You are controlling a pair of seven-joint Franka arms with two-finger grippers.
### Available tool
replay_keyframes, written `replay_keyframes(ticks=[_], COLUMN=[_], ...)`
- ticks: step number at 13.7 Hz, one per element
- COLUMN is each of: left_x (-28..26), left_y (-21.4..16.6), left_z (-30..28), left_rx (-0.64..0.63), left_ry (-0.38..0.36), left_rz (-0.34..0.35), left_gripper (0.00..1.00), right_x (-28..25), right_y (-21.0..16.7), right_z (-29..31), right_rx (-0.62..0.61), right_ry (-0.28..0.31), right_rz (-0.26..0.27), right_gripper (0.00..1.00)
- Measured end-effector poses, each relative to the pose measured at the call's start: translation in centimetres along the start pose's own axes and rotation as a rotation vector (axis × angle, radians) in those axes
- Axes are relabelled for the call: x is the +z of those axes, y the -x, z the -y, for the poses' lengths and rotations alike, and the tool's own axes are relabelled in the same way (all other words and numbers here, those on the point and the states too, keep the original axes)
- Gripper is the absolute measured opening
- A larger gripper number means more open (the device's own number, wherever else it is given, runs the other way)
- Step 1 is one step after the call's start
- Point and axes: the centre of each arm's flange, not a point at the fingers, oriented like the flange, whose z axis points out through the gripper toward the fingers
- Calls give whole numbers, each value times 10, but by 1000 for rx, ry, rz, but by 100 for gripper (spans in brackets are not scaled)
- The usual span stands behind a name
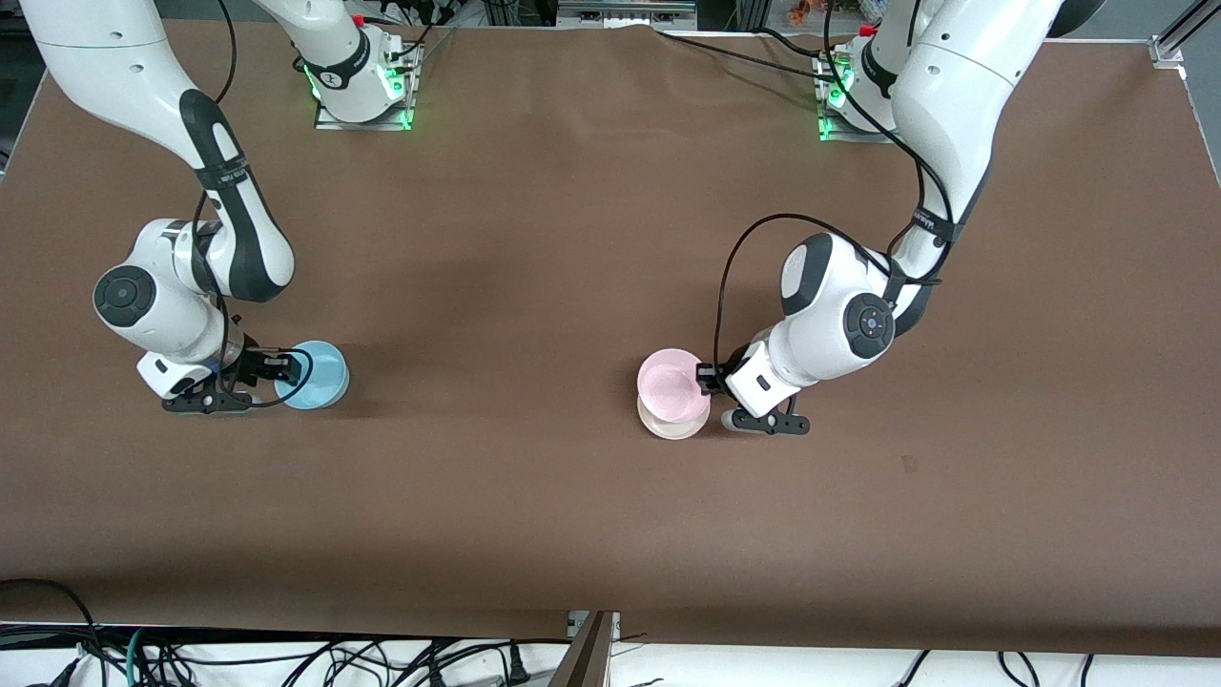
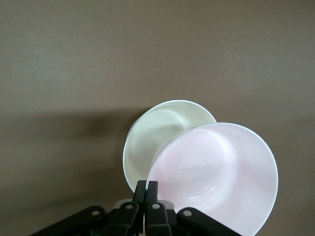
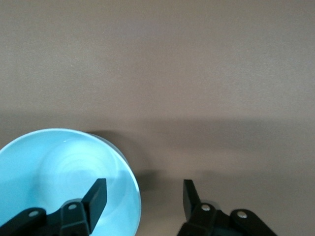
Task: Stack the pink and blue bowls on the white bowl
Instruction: 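Open the left gripper on the stack while the right gripper grasps blue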
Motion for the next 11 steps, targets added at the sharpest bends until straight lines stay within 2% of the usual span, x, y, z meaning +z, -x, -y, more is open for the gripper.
replay_keyframes(ticks=[3, 4, 5, 7, 8, 9, 11], left_x=[4, 4, 4, 5, 5, 6, 8], left_y=[1, 0, 0, 0, -1, -2, -2], left_z=[1, 1, 2, 3, 3, 3, 6], left_rx=[1, 3, 3, 3, 4, 3, 0], left_ry=[-3, -6, -7, -8, -8, -8, -10], left_rz=[4, 4, 4, 2, 1, 1, 3], left_gripper=[3, 3, 3, 3, 3, 3, 3], right_x=[2, 2, 2, 3, 3, 2, -1], right_y=[2, 3, 3, 4, 4, 4, 2], right_z=[1, 2, 3, 4, 4, 4, 4], right_rx=[25, 29, 31, 32, 34, 39, 47], right_ry=[-21, -26, -29, -33, -35, -39, -49], right_rz=[18, 22, 26, 33, 39, 42, 50], right_gripper=[69, 64, 63, 46, 46, 38, 16])
